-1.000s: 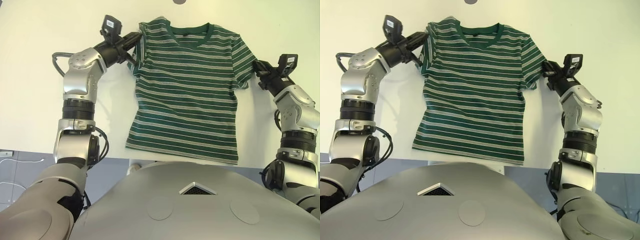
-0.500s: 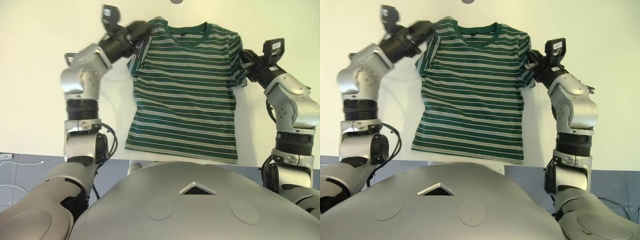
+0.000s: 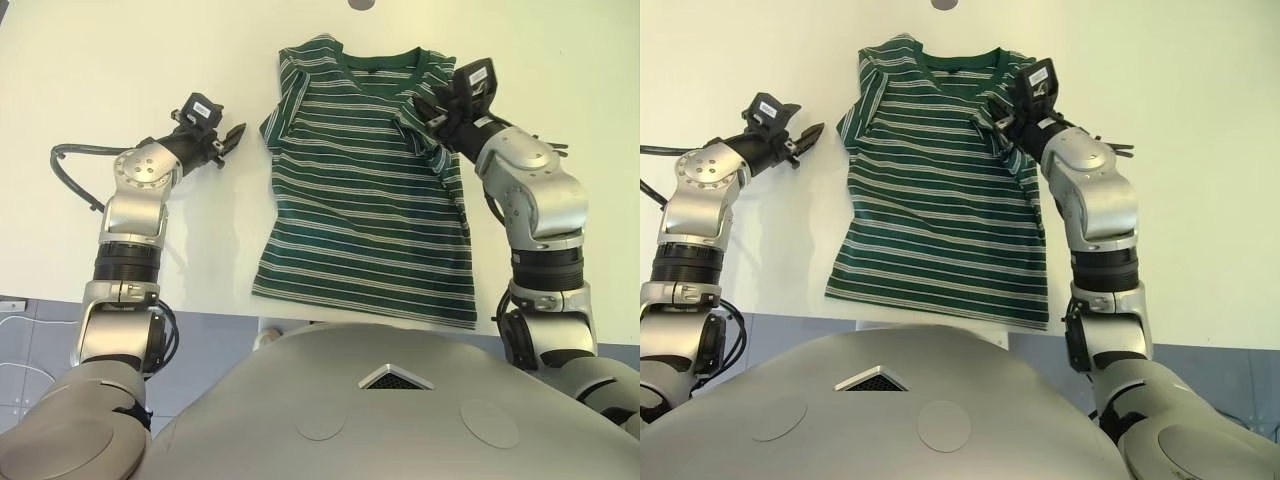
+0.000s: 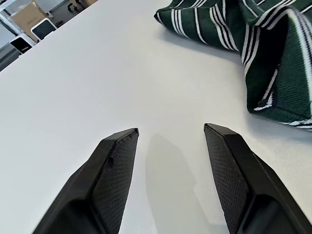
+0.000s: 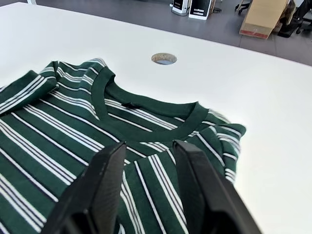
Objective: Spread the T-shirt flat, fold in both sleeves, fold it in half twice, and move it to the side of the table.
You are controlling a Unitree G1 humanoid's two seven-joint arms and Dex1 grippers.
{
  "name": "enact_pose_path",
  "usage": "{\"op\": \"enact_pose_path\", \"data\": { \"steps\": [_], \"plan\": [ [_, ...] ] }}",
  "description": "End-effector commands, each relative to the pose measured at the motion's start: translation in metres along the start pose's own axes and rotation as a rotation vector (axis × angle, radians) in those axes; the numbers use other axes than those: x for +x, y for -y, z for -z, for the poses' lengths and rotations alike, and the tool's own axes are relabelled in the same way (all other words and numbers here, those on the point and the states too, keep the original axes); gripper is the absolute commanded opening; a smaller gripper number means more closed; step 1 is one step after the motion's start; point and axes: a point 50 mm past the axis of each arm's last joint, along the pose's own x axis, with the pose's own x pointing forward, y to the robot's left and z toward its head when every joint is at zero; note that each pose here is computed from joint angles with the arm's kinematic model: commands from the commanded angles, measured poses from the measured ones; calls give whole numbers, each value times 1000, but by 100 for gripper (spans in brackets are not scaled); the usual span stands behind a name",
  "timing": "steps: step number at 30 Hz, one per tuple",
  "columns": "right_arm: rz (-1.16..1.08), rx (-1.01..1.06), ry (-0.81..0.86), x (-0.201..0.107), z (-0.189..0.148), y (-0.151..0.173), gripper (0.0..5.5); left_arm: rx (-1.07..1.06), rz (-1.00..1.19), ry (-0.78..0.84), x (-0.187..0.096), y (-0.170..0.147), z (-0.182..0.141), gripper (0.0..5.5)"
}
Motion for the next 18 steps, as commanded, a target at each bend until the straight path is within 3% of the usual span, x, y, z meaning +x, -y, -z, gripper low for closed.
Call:
{"op": "enact_pose_path", "data": {
  "steps": [1,8,10,14,18],
  "plan": [
    [-5,-10,91,-4,-17,1,175,-69,99,8,15,32,2,249],
    [20,-15,84,-18,-3,6,175,-297,18,287,14,41,-50,249],
    [22,-17,58,-22,5,8,175,-223,43,271,12,56,-51,249],
    [-50,-66,-9,-35,22,8,175,-92,125,99,10,79,-21,249],
    [-45,-81,-26,-38,26,18,175,-225,222,270,7,90,-52,249]
  ]
}}
